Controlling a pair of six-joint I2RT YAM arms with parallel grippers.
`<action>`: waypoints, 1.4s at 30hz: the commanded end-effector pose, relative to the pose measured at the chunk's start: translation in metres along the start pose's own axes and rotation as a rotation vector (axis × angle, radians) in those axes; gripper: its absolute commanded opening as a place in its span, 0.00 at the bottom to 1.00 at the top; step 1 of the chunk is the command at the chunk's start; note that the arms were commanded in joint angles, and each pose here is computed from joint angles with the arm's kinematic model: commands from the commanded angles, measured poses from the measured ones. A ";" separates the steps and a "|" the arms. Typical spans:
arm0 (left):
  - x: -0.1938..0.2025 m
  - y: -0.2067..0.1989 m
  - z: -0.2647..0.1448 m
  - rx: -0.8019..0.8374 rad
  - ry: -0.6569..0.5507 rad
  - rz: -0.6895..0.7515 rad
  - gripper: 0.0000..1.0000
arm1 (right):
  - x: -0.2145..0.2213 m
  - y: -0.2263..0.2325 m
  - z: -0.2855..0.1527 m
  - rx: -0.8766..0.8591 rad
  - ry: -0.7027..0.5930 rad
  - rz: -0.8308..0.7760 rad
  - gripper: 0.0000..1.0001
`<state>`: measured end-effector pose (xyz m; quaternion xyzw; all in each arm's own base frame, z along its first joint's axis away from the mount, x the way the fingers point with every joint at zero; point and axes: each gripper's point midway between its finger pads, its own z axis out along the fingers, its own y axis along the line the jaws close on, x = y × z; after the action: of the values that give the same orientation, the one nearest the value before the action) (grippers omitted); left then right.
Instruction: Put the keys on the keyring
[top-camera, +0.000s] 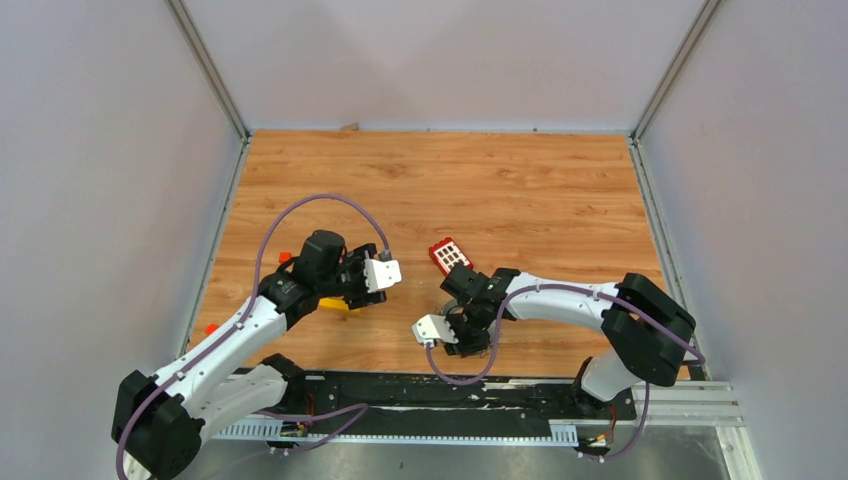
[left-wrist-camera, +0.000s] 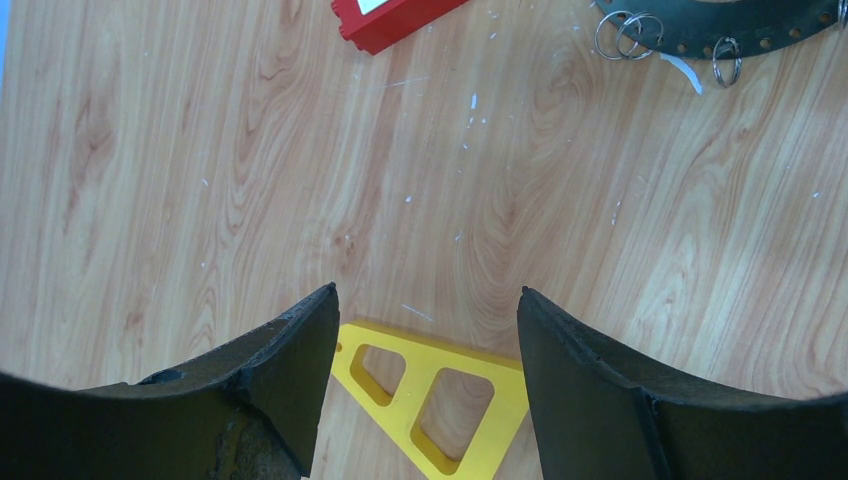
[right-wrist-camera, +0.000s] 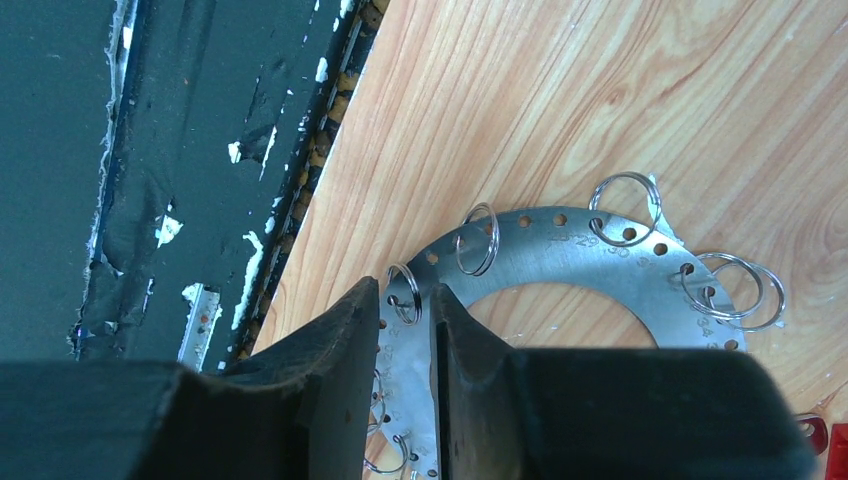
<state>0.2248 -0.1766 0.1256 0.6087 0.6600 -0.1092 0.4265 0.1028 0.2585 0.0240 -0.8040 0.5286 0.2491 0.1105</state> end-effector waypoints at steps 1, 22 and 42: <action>-0.019 0.017 -0.008 -0.054 -0.046 0.027 0.73 | -0.004 -0.003 0.001 0.012 -0.010 -0.036 0.24; -0.066 0.019 -0.014 0.004 -0.205 -0.021 0.72 | -0.049 -0.021 -0.060 0.165 -0.121 -0.072 0.00; -0.211 0.005 -0.034 0.276 -0.636 0.022 0.59 | -0.121 -0.075 -0.218 0.531 -0.515 0.092 0.00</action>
<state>0.1958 -0.2892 0.2815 0.6017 0.4837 -0.3607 0.5233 0.1889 0.2782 0.2247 -0.6487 0.5830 0.2863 0.3967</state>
